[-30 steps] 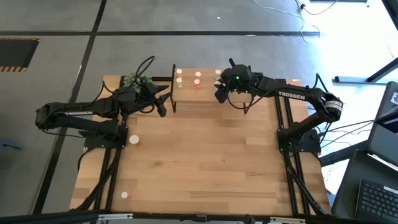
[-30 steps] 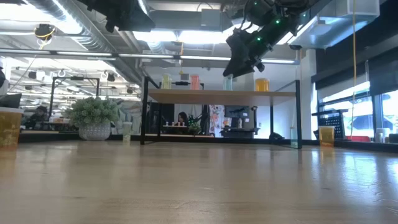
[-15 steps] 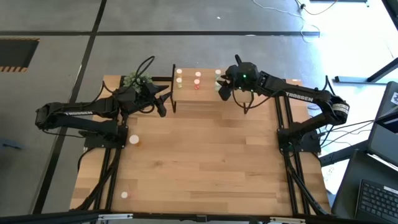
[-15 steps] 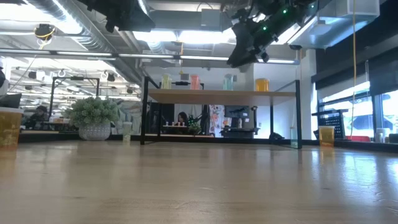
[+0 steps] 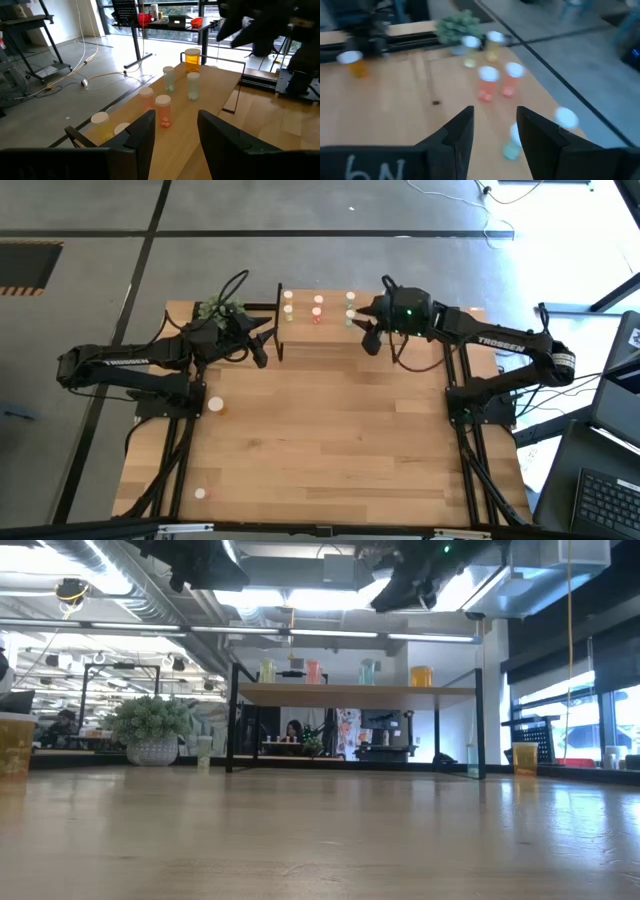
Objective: Pick and place medicine bottles onto shelf by color
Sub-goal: Put the yellow pill bottle on the shelf aligned with the other yellow pill bottles
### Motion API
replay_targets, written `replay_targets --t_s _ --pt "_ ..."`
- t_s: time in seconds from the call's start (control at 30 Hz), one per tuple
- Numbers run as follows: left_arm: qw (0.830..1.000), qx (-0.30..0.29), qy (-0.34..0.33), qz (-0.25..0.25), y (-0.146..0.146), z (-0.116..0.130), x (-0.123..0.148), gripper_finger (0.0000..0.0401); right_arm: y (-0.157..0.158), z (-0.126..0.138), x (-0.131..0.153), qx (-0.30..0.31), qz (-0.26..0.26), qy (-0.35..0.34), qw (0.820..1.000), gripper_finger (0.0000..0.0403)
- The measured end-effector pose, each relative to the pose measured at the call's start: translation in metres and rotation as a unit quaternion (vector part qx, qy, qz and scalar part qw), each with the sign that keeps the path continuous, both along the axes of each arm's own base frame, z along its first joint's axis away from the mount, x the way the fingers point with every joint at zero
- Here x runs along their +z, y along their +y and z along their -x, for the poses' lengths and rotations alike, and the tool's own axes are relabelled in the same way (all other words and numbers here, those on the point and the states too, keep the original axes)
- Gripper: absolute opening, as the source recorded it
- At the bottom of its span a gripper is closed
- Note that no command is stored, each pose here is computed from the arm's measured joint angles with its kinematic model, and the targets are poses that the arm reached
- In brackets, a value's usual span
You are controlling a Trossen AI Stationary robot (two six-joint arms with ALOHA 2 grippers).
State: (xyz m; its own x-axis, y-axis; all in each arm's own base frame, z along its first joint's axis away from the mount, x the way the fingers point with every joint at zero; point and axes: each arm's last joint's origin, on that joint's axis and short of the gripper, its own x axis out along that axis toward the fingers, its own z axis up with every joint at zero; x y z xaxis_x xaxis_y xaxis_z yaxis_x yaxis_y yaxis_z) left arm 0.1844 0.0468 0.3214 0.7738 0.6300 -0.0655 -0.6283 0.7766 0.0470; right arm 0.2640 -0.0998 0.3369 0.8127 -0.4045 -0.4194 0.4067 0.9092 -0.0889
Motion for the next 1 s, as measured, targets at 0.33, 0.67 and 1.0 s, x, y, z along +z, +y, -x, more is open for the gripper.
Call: replay_targets --t_s 0.33,0.67,1.0 --pt "1.000 0.000 0.000 0.000 0.000 0.000 0.000 0.0142 0.053 0.003 0.017 0.108 -0.006 -0.036 0.993 0.0152" --pt "0.999 -0.048 -0.010 0.002 -0.003 0.002 0.003 0.0142 0.082 0.026 0.033 0.028 0.011 -0.055 0.998 0.0152" --pt "0.988 -0.143 0.051 -0.010 -0.020 0.006 0.028 0.0142 0.089 0.044 0.034 0.013 -0.004 -0.034 0.999 0.0152"
